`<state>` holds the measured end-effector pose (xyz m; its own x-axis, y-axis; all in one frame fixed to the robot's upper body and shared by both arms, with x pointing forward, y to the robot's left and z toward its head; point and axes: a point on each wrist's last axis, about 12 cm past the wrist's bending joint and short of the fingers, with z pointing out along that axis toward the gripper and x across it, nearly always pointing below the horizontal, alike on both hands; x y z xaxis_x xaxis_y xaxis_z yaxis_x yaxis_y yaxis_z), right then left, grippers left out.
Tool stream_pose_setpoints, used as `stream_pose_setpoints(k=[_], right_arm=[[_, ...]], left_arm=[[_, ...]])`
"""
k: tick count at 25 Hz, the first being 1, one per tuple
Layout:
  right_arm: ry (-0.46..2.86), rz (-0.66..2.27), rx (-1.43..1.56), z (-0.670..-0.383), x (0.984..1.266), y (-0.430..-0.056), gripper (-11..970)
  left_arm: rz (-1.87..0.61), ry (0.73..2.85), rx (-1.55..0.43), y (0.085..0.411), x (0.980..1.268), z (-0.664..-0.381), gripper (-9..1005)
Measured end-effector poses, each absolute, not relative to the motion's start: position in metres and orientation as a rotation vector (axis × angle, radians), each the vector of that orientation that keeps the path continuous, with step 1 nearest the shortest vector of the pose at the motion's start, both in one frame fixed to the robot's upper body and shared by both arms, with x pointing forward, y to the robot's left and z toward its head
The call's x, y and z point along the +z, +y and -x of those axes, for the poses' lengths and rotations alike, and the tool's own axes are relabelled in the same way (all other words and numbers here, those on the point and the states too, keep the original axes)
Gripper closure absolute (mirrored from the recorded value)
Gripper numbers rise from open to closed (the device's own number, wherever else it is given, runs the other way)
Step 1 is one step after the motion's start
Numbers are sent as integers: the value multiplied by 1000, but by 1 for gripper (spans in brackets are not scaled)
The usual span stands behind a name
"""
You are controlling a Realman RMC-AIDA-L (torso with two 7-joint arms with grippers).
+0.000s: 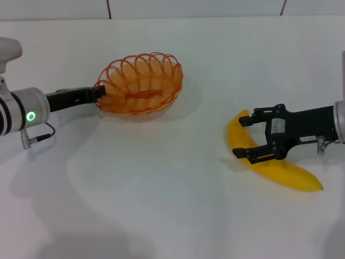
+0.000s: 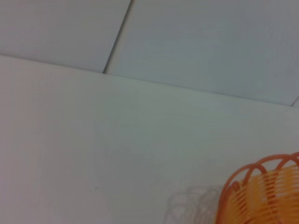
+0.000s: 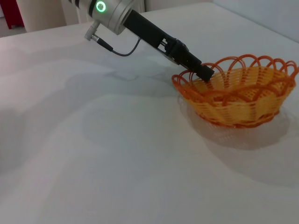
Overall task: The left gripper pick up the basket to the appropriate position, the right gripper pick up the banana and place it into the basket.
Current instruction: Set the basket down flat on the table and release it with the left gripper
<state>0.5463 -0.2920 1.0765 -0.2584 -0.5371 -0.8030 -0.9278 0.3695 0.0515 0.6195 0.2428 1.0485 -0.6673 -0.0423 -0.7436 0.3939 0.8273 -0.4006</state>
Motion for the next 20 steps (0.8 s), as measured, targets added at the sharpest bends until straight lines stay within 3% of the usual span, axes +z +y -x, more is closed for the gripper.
stream_pose_setpoints(k=[20], right_arm=[[1924, 1277, 705, -547, 1075, -288, 127]], left_arm=[[-231, 2185, -700, 248, 1049, -619, 910]])
